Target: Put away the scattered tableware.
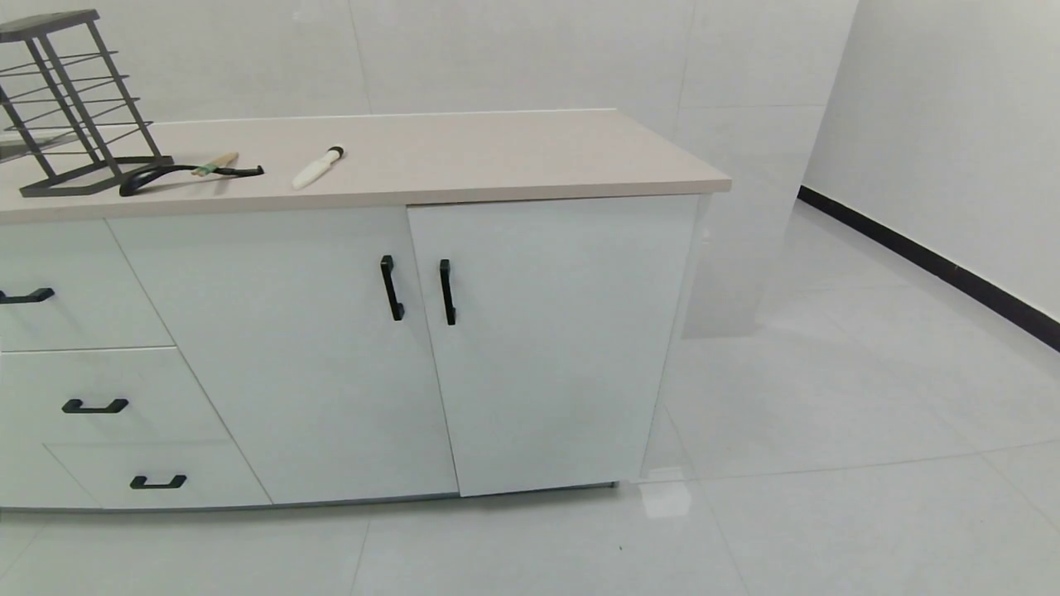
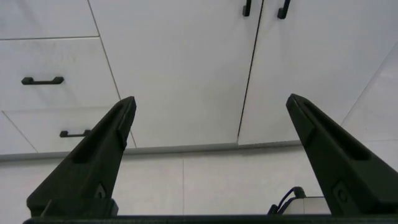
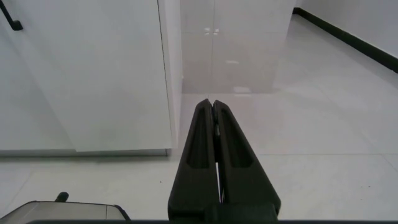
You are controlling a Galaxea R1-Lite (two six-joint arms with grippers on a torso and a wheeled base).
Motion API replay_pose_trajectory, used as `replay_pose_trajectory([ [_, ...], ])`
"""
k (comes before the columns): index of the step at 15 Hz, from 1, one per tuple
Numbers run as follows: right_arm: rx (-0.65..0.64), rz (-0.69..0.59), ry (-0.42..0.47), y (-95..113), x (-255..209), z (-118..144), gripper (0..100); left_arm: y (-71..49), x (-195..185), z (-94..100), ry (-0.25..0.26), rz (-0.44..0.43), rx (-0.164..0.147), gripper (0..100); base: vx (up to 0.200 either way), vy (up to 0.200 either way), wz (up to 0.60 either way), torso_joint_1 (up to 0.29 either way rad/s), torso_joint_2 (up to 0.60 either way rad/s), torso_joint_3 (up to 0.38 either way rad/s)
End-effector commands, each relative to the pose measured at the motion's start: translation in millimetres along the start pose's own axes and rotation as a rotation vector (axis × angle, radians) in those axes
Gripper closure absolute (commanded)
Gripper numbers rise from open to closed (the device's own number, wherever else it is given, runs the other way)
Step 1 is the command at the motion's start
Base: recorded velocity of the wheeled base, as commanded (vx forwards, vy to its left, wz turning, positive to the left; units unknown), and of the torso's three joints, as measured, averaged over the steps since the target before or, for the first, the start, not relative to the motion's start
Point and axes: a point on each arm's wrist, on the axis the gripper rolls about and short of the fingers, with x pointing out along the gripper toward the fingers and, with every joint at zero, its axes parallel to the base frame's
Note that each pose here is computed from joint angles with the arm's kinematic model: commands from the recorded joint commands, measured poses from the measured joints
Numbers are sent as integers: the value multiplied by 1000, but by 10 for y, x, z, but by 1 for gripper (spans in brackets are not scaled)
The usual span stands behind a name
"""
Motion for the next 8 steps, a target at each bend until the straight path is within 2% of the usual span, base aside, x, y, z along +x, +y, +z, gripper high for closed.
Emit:
replay_pose_trajectory([
  [1,8,-7,1,-1,0,0,100,0,0,-1,0,0,0,0,0,200,0,2,2,-2],
  [8,8,-7,1,-1,0,0,100,0,0,-1,0,0,0,0,0,200,0,3,3,2],
])
